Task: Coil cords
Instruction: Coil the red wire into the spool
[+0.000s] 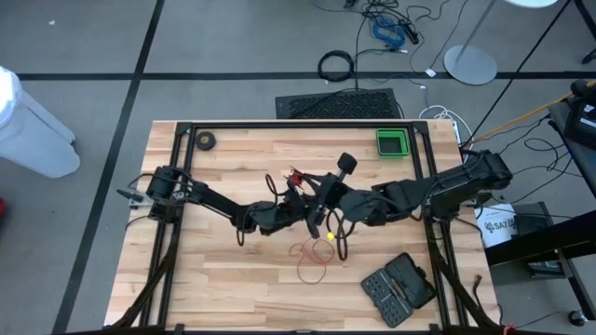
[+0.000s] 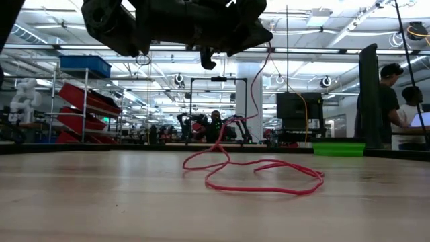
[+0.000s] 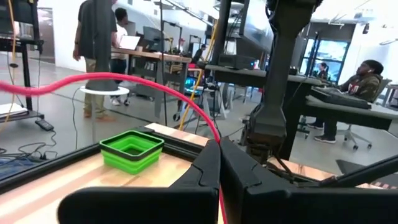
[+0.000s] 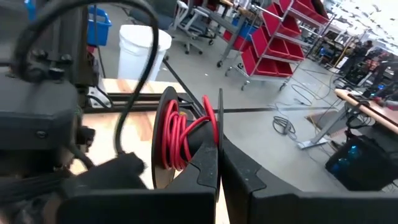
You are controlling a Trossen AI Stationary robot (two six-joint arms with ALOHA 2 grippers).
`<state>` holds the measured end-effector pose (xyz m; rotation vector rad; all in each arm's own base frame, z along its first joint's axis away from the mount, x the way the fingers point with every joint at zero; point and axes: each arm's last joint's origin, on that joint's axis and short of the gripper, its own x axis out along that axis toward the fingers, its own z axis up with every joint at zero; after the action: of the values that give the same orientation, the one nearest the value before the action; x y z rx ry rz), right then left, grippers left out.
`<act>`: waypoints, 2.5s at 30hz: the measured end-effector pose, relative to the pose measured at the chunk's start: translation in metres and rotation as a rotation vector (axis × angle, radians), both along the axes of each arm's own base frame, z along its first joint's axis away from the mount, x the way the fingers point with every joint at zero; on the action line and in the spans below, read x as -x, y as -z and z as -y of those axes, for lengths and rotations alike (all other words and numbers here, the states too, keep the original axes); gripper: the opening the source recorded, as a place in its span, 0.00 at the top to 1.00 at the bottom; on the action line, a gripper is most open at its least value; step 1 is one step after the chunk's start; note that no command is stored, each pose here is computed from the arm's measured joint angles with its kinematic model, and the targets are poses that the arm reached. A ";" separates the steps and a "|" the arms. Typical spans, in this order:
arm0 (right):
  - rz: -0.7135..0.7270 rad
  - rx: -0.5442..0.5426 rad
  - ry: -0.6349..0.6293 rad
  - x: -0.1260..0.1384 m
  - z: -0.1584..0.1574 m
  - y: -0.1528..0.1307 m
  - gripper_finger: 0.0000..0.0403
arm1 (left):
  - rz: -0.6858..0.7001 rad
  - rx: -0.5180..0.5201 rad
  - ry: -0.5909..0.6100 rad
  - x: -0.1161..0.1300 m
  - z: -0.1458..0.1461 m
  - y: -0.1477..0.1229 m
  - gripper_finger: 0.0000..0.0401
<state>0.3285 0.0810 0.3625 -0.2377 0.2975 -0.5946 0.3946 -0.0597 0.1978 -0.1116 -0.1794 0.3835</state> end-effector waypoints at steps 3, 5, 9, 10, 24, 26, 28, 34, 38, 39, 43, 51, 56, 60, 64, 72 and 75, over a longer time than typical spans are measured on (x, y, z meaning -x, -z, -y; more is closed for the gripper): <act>-0.009 0.002 -0.001 -0.002 0.001 0.002 1.00 | 0.013 -0.003 -0.001 0.001 0.000 -0.003 1.00; -0.015 0.003 0.003 -0.001 0.002 0.002 1.00 | 0.034 -0.019 0.002 0.002 0.003 -0.006 1.00; -0.020 -0.018 -0.009 0.002 0.003 0.001 1.00 | 0.061 -0.043 0.019 0.006 0.011 -0.016 1.00; -0.022 -0.027 -0.017 0.003 0.003 0.001 1.00 | 0.066 -0.052 0.021 0.008 0.013 -0.020 1.00; -0.093 -0.081 -0.044 0.011 0.009 0.005 1.00 | 0.056 -0.167 0.047 0.022 0.034 -0.046 1.00; -0.095 -0.090 -0.061 0.012 0.009 0.004 1.00 | 0.053 -0.185 0.055 0.023 0.039 -0.046 1.00; -0.096 -0.098 -0.074 0.013 0.009 0.003 1.00 | 0.052 -0.198 0.064 0.024 0.043 -0.047 1.00; -0.128 -0.126 -0.113 0.015 0.010 0.004 1.00 | 0.050 -0.243 0.064 0.032 0.056 -0.055 1.00; -0.177 -0.156 -0.161 0.017 0.012 0.007 1.00 | 0.056 -0.272 0.030 0.043 0.065 -0.071 1.00; -0.183 -0.164 -0.167 0.018 0.013 0.008 1.00 | 0.048 -0.281 0.013 0.047 0.066 -0.075 1.00; -0.192 -0.168 -0.174 0.019 0.014 0.007 1.00 | -0.061 -0.324 -0.091 0.059 0.073 -0.086 1.00; -0.177 -0.183 -0.191 0.025 0.013 0.002 1.00 | -0.222 -0.389 -0.225 0.081 0.084 -0.098 1.00; -0.166 -0.238 -0.279 0.033 0.009 -0.005 1.00 | -0.351 -0.427 -0.348 0.086 0.084 -0.095 1.00; -0.148 -0.241 -0.317 0.041 0.002 -0.012 1.00 | -0.415 -0.448 -0.375 0.086 0.085 -0.088 1.00; -0.120 -0.256 -0.345 0.050 -0.005 -0.018 1.00 | -0.422 -0.425 -0.368 0.086 0.085 -0.083 1.00; -0.054 -0.247 -0.417 0.059 -0.019 -0.030 1.00 | -0.381 -0.372 -0.271 0.083 0.085 -0.079 1.00; -0.011 -0.239 -0.429 0.057 -0.021 -0.034 1.00 | -0.340 -0.340 -0.197 0.079 0.081 -0.080 1.00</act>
<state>0.2714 0.1017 0.3963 -0.0690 0.3142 -0.1315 0.3160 -0.1409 0.2778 0.3076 0.0825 0.5561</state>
